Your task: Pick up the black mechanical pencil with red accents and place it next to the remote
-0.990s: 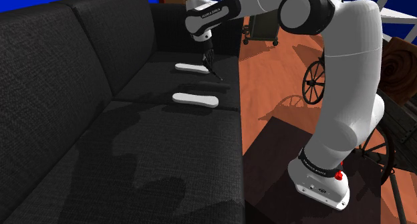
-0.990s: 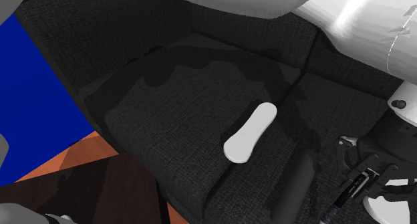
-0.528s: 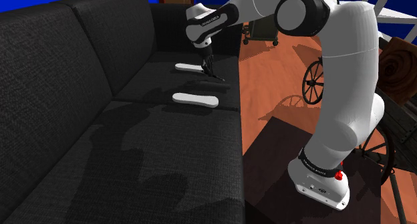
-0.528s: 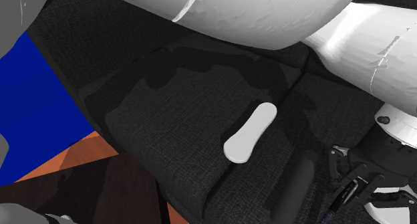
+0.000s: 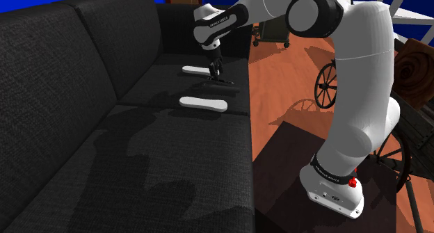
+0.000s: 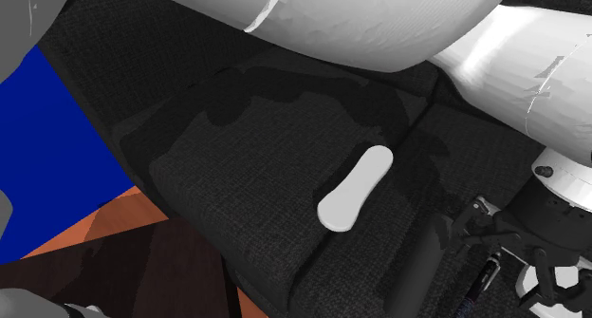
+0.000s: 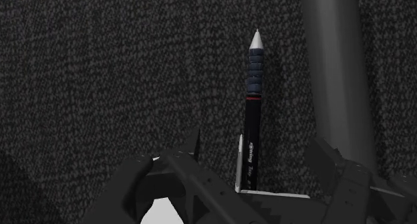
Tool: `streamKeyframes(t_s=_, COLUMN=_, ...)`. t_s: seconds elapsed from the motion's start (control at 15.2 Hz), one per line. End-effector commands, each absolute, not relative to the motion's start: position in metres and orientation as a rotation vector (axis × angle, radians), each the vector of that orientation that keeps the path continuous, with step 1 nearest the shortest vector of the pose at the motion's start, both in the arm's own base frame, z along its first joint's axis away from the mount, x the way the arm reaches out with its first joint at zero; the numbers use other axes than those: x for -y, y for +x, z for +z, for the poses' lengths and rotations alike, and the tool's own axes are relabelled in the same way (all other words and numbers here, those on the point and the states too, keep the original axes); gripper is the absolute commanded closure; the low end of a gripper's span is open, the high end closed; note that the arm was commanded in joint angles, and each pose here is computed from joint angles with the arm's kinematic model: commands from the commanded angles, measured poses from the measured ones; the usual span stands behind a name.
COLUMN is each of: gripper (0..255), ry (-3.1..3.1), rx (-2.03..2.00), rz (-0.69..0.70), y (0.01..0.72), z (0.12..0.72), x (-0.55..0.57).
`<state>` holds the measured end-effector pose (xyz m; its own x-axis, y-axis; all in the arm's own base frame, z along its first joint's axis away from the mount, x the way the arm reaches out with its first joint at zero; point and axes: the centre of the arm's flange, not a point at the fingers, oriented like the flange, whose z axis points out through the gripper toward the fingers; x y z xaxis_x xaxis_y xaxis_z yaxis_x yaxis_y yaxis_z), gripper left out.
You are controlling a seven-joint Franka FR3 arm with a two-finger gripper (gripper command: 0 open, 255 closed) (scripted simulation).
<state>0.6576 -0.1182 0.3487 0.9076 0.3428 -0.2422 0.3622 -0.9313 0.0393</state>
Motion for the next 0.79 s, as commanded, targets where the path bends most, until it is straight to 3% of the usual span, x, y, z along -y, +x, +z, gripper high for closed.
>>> streamKeyframes(t_s=0.0, gripper=0, ry=2.987, rx=-0.553, rz=-0.356, y=0.658, z=0.349, x=0.118)
streamKeyframes(t_s=0.4, gripper=0, ry=2.987, rx=-0.553, rz=-0.356, y=0.668, z=0.397, x=0.112)
streamKeyframes(t_s=0.73, gripper=0, ry=2.987, rx=-0.553, rz=-0.356, y=0.668, z=0.397, x=0.112)
